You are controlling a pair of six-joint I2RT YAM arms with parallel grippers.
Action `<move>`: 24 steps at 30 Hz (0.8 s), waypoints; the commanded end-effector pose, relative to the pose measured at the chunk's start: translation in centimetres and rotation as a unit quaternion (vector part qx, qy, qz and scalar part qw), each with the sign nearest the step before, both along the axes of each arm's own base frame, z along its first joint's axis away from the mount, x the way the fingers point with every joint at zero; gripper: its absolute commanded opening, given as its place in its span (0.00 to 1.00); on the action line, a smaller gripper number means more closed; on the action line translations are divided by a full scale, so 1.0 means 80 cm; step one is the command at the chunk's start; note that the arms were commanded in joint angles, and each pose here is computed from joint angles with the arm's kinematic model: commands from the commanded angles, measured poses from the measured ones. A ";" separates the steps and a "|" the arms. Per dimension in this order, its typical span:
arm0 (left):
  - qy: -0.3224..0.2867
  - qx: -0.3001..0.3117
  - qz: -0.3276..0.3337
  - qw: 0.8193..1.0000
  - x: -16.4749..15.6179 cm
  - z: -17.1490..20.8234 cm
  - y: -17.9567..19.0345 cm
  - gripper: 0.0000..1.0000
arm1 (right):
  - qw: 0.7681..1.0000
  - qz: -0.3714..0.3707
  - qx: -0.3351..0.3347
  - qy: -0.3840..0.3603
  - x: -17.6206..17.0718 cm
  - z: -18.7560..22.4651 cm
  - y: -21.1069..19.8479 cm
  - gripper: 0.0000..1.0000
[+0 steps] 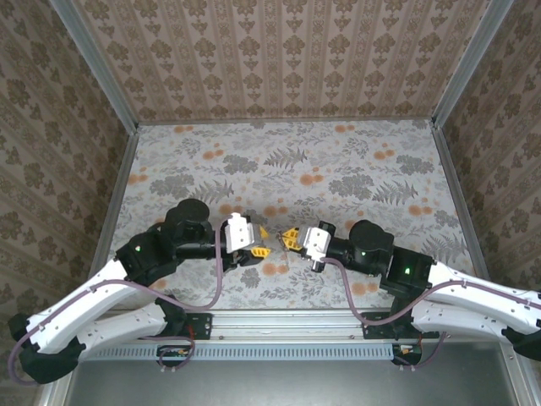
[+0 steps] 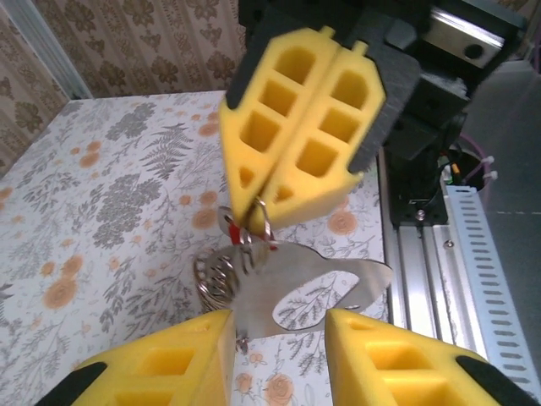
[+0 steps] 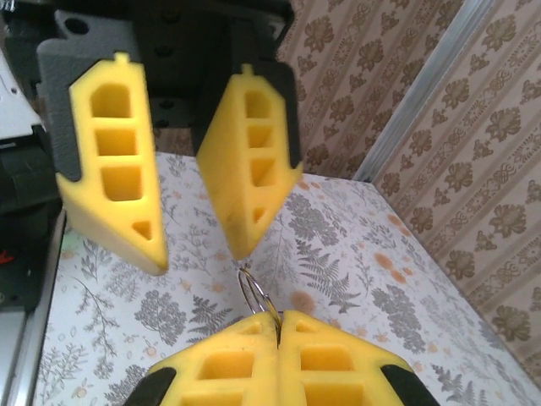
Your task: Put the keys on the keyring
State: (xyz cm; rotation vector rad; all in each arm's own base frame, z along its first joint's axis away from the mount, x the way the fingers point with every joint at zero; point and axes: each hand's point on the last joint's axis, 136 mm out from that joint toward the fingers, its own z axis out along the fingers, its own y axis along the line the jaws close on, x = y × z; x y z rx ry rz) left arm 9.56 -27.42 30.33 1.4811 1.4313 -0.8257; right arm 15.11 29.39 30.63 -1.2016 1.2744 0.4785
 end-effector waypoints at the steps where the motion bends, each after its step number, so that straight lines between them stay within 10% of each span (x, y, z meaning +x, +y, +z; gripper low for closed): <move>1: -0.033 -0.001 0.012 0.999 0.006 0.021 0.002 0.34 | 0.999 -0.029 -0.012 -0.037 0.008 0.020 -0.003 0.00; 19: -0.051 0.050 -0.004 0.997 0.002 0.006 -0.015 0.25 | 0.998 -0.046 -0.027 -0.034 0.010 0.023 0.008 0.00; 24: -0.064 0.053 0.009 0.996 0.010 0.008 -0.016 0.05 | 0.998 -0.036 -0.034 -0.039 0.004 0.019 0.011 0.00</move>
